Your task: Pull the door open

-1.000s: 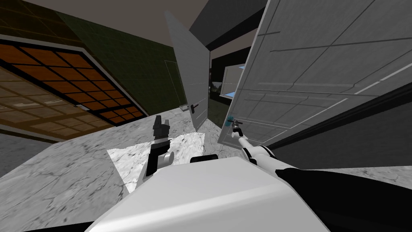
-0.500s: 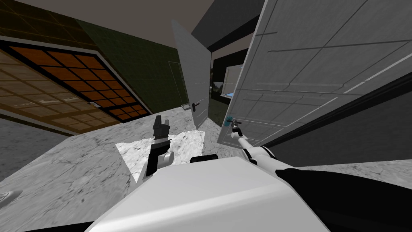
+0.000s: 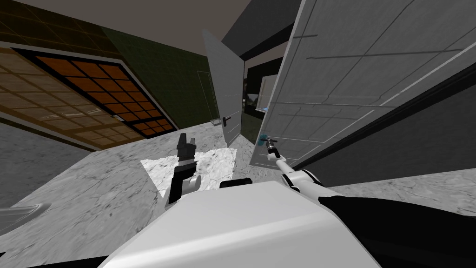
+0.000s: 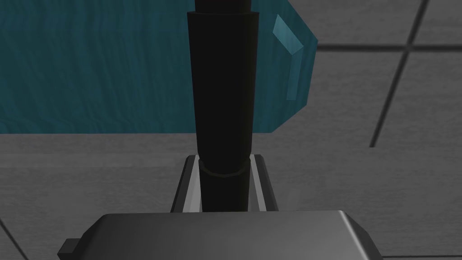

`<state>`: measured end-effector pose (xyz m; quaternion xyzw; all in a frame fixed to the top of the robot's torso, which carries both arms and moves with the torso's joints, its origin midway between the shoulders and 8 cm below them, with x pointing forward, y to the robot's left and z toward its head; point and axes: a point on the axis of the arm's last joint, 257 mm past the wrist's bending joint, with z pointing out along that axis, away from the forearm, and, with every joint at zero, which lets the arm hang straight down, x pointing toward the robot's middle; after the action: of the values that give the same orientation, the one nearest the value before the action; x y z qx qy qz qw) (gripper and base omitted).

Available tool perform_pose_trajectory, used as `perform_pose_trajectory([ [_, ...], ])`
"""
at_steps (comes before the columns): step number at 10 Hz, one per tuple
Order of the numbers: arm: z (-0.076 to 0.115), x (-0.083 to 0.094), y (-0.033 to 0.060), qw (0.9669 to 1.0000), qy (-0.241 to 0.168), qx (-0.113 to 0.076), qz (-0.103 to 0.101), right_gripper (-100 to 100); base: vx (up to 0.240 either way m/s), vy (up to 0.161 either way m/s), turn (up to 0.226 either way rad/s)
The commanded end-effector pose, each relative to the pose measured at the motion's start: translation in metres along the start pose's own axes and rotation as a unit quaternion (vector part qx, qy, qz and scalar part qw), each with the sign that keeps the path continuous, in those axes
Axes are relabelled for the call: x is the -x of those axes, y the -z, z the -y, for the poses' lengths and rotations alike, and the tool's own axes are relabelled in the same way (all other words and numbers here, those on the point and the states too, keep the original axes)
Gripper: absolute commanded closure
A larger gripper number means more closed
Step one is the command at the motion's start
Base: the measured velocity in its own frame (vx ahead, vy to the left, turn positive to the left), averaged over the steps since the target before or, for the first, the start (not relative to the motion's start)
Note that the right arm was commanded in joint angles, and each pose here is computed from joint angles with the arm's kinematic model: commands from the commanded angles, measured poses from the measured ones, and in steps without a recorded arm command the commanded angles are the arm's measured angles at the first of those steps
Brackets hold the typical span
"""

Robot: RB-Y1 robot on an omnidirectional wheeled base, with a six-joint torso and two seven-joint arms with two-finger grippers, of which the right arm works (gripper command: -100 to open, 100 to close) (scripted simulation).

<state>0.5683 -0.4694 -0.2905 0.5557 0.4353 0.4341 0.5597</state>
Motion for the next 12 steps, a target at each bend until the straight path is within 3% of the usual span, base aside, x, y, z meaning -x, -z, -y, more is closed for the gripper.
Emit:
perform_pose_trajectory([
  [1, 0.0, -0.007, 0.0015, 0.9999, -0.001, 0.0, -0.014, 100, -0.165, -0.021, 0.022],
  [4, 0.002, -0.022, 0.0056, 0.9991, -0.002, -0.001, -0.043, 100, -0.171, -0.057, 0.03],
  [6, 0.002, -0.024, 0.0047, 0.999, -0.002, -0.001, -0.045, 100, -0.126, -0.025, 0.021],
  [11, -0.006, -0.051, 0.0242, 0.9922, 0.005, 0.012, -0.124, 100, 0.0, 0.032, -0.149],
  [12, -0.006, -0.051, 0.0242, 0.9922, 0.005, 0.012, -0.124, 100, -0.008, 0.012, -0.054],
])
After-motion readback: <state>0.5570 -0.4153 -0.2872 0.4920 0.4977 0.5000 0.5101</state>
